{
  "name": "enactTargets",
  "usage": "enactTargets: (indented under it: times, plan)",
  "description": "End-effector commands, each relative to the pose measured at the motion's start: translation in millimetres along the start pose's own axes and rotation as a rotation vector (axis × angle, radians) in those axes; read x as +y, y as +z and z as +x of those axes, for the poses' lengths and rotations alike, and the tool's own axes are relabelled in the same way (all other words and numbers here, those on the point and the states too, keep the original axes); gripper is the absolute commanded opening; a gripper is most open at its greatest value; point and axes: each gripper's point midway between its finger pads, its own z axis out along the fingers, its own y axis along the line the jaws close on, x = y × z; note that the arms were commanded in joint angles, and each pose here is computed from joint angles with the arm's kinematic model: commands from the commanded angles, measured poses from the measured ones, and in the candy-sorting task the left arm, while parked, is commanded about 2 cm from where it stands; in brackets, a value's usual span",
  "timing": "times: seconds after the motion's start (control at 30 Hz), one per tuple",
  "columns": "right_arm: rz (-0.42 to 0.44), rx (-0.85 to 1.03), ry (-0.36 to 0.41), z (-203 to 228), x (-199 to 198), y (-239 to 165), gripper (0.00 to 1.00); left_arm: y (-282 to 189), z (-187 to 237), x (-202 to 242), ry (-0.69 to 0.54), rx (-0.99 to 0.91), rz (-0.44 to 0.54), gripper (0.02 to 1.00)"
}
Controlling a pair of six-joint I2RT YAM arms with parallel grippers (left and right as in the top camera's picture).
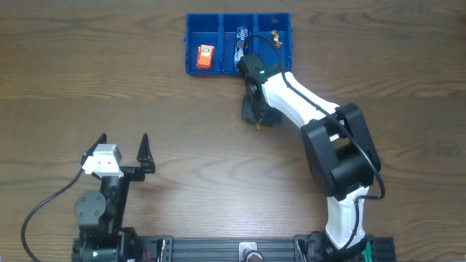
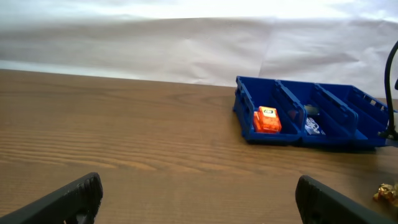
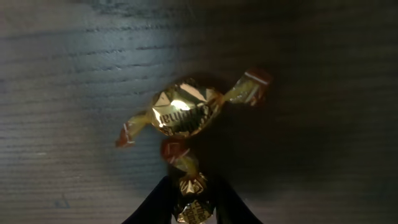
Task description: Sort Candies Into Trays
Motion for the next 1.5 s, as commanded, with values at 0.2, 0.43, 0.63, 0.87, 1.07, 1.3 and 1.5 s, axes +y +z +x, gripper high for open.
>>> enactTargets:
  times: [0.2,0.43,0.63,0.87,1.07,1.3,1.5]
  plan:
    - [0.0,-0.005,-0.019,-3,1,5,0.161,0,17,-4,-0.019,0.057,0.028,0.998]
    - [-0.077,-0.204,-0.056,-30,14,-79,0.15,0,17,-4,-0.019,0.058,0.028,0.998]
    - [0.019,-0.612,0.022,-91,-12,-207,0.143,0,17,-4,-0.019,0.058,0.028,0.996]
    - [0.048,-0.847,0.009,-163,-26,-238,0.145,0,17,-4,-0.019,0.058,0.028,0.998]
    - [0.081,-0.715,0.006,-179,-34,-166,0.145,0,17,-4,-0.019,0.057,0.028,0.998]
    - [0.117,-0.581,0.014,-176,-38,-102,0.145,0,17,-4,-0.019,0.057,0.028,0.998]
    - [0.129,-0.532,0.005,-167,-41,-90,0.143,0,17,-4,-0.019,0.057,0.028,0.996]
